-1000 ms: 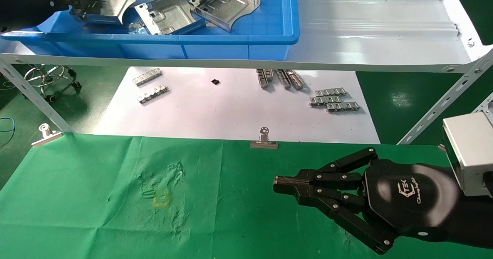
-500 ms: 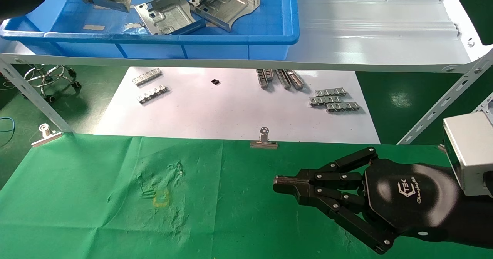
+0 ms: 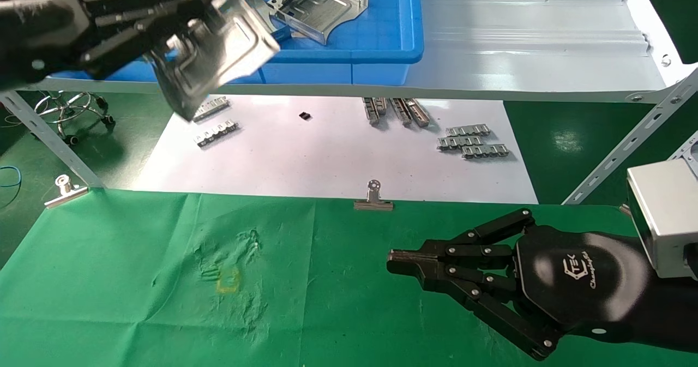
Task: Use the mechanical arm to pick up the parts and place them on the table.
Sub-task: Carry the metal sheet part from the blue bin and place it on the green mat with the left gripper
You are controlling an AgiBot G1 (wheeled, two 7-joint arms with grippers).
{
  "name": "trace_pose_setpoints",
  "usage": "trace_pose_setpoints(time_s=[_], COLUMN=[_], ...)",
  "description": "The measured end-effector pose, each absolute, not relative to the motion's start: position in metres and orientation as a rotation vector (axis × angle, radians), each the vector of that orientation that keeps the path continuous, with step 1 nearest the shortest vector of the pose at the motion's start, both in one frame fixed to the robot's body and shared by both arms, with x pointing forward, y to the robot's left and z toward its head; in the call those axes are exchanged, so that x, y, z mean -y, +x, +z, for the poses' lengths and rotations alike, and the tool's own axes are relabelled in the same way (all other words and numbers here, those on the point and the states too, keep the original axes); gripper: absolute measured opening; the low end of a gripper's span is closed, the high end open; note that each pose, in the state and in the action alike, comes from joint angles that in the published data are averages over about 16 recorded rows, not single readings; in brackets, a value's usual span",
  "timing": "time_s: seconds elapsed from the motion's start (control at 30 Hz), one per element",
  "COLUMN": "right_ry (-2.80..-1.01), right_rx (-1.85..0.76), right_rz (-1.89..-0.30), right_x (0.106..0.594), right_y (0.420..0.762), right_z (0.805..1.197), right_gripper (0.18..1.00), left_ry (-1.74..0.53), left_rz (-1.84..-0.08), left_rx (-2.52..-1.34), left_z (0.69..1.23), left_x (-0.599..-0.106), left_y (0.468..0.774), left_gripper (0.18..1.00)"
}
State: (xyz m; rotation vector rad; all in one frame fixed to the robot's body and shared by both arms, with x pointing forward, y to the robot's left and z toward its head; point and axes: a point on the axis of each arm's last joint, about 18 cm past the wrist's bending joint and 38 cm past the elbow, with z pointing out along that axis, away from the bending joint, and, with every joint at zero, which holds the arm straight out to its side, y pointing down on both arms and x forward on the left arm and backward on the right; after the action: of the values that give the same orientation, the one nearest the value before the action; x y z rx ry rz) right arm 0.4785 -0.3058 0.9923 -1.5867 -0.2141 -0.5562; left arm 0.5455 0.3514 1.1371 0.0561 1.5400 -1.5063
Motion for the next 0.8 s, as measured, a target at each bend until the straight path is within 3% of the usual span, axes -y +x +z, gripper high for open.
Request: trace_pose_setpoints(time_s=[0.37, 0.8], right_ry=[-1.587, -1.587], right_rx=[0.214, 0.214], right_rz=[-0.556, -0.556], right_x=[0.306, 0.306], right_y=[0.479, 0.479], right_z=[0.992, 0.992], right_gripper=[0.192, 0.192], left_ry=[0.475, 0.559], left_rz=[-1.289, -0.965], left_rx=[-1.705, -1.916], left_z=[1.073, 0.983], left_x=[-0.350, -0.365], left_y=[0.529, 0.569], left_gripper=[0.270, 0.269])
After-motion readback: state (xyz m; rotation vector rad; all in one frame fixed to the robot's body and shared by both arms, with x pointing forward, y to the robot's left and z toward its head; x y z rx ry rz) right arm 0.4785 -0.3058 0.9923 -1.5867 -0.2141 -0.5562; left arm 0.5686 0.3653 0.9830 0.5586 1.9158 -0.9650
